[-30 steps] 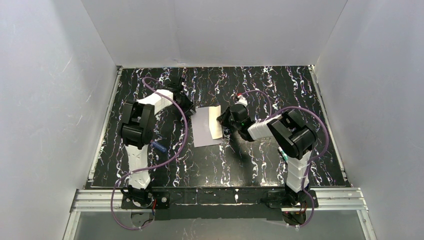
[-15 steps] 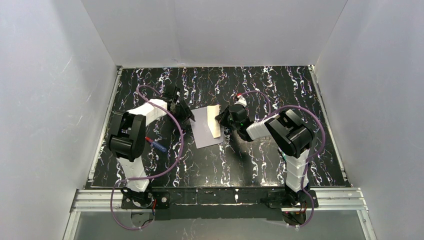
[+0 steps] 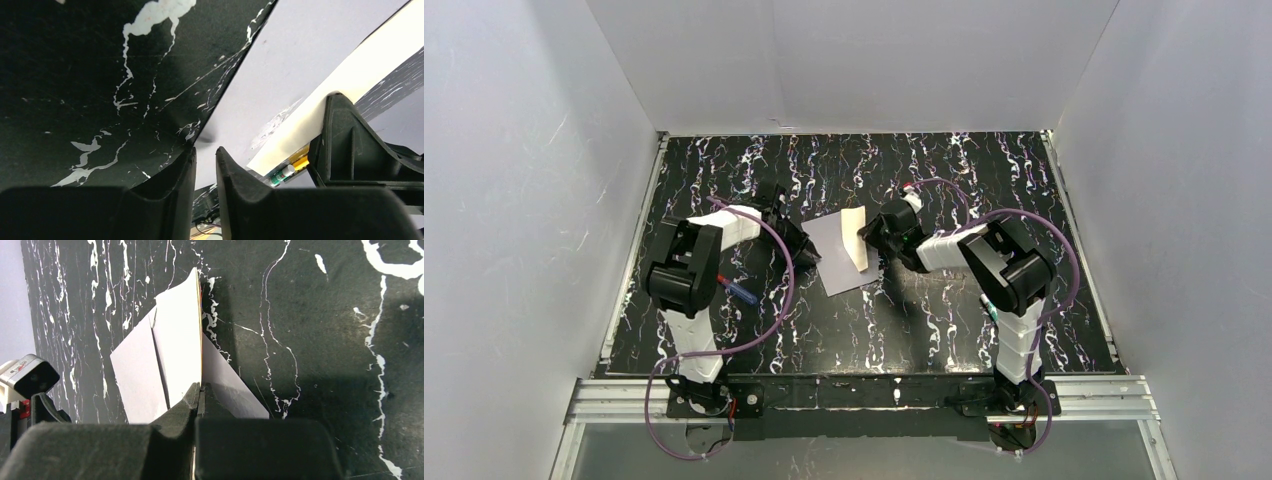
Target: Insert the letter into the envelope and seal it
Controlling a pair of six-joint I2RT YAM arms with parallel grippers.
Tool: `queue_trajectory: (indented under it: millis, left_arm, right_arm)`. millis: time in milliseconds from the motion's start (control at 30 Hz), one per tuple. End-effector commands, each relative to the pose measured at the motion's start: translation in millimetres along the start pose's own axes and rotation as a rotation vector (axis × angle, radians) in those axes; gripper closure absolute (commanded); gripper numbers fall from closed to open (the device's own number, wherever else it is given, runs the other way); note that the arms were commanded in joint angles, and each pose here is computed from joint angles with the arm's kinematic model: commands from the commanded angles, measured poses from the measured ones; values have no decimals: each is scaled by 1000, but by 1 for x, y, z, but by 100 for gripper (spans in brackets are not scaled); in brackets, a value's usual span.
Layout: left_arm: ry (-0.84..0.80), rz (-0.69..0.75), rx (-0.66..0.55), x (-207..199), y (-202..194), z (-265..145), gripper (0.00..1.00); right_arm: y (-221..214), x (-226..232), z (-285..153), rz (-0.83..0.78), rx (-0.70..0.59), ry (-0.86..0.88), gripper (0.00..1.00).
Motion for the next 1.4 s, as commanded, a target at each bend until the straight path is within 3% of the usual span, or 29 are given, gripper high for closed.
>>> queue_trajectory:
  millis: [0,167,600,1000,1367]
  left_arm:
    - [144,-42,-95,28,11,28,82]
    - [189,-52,-146,32,20,29,88]
    - [125,-60,-196,12,32,33,84]
    - [94,-108,-292,8,44,30,92]
    - [60,-72,-273,1,46,37,91]
  right_arm:
    - [-69,-46,-18,-74,278,-141,99]
    - [-74,-53,-28,-106,338,-151,99]
    - [-94,-47,-34,-114,495,-52,99]
    - [-79,-83,-56,-159,348,-204,99]
    - [-107,-57,-43,-165,501,-3,99]
Point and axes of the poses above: each gripper's point midway between its finger pads, its own z axis out along the fingers, its own x axis along the line the jaws close on, y = z × x, the point moved 2 cm from there along -z, back along the fingers, and after that the axes turned 10 degrees about -z, right-handed, at the moved point
